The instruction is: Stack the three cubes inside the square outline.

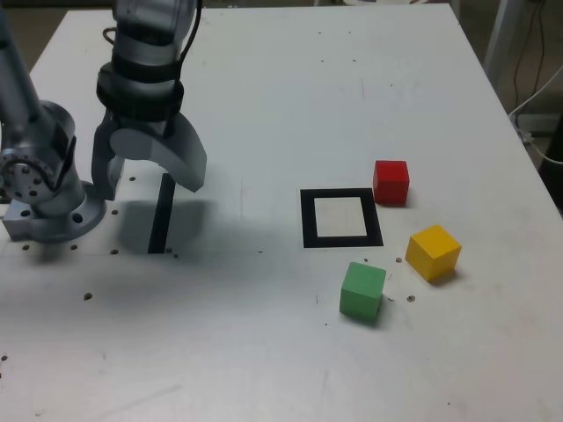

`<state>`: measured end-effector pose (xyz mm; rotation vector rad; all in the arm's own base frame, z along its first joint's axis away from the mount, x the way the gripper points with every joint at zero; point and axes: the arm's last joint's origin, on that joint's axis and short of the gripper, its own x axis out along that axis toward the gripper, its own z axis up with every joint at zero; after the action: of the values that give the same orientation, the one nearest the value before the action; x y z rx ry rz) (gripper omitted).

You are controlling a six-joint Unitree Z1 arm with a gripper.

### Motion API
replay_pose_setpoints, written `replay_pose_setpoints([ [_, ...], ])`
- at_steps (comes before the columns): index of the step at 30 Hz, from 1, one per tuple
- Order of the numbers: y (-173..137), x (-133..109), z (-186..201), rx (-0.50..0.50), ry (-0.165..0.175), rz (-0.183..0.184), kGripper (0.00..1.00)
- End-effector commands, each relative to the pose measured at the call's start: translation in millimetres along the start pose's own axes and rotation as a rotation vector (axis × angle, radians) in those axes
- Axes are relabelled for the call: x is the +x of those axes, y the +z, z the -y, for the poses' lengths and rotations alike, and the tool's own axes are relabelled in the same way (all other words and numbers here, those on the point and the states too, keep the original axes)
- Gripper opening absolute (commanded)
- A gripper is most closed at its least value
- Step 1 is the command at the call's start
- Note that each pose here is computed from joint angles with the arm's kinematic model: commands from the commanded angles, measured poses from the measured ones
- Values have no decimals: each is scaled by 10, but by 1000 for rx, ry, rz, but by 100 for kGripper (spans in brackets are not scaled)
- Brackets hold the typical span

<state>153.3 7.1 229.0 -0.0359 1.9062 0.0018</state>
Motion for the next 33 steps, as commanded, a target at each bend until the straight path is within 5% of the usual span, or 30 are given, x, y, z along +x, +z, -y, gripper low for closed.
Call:
replay_pose_setpoints([
  [1, -10, -15, -1, 0, -3, 6, 100],
  [16, -1, -8, -2, 0, -2, 6, 100],
  [33, 244, -145, 14, 15, 15, 65, 100],
])
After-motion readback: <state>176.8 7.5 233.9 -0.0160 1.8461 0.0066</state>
